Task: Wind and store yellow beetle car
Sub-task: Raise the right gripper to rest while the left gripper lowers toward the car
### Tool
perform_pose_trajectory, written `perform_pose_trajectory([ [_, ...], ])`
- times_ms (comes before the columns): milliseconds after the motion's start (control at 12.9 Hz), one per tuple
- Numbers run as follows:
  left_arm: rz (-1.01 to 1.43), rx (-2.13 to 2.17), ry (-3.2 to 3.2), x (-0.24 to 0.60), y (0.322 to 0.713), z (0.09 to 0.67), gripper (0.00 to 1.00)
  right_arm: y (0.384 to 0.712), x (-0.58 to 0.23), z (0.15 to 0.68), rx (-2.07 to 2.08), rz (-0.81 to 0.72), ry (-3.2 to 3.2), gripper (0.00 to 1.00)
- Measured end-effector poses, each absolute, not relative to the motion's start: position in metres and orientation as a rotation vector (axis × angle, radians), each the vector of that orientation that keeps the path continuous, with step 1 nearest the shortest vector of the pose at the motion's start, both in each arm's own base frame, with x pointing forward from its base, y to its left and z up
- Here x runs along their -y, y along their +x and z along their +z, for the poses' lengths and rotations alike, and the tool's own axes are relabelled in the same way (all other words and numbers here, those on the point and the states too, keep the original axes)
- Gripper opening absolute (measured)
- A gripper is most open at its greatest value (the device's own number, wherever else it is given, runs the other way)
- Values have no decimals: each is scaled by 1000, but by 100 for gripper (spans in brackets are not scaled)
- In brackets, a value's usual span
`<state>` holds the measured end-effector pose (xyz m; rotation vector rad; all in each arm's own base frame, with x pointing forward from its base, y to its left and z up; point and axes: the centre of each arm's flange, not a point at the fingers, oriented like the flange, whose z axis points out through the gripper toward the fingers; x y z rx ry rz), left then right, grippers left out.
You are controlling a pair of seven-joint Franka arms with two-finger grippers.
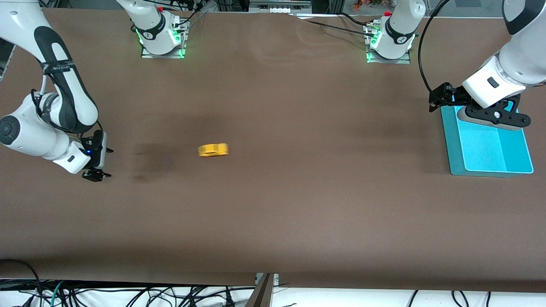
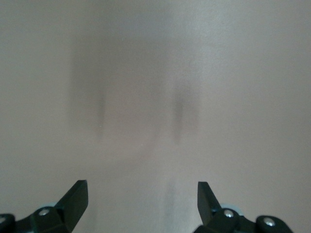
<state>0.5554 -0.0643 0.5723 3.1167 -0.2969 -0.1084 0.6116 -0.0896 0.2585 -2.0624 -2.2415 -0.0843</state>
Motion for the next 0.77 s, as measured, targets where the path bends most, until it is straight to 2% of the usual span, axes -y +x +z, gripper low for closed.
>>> perform_pose_trajectory([
  [775, -110, 297, 3117, 64, 555, 572, 100, 592, 82, 380, 2007, -21, -2326, 100],
])
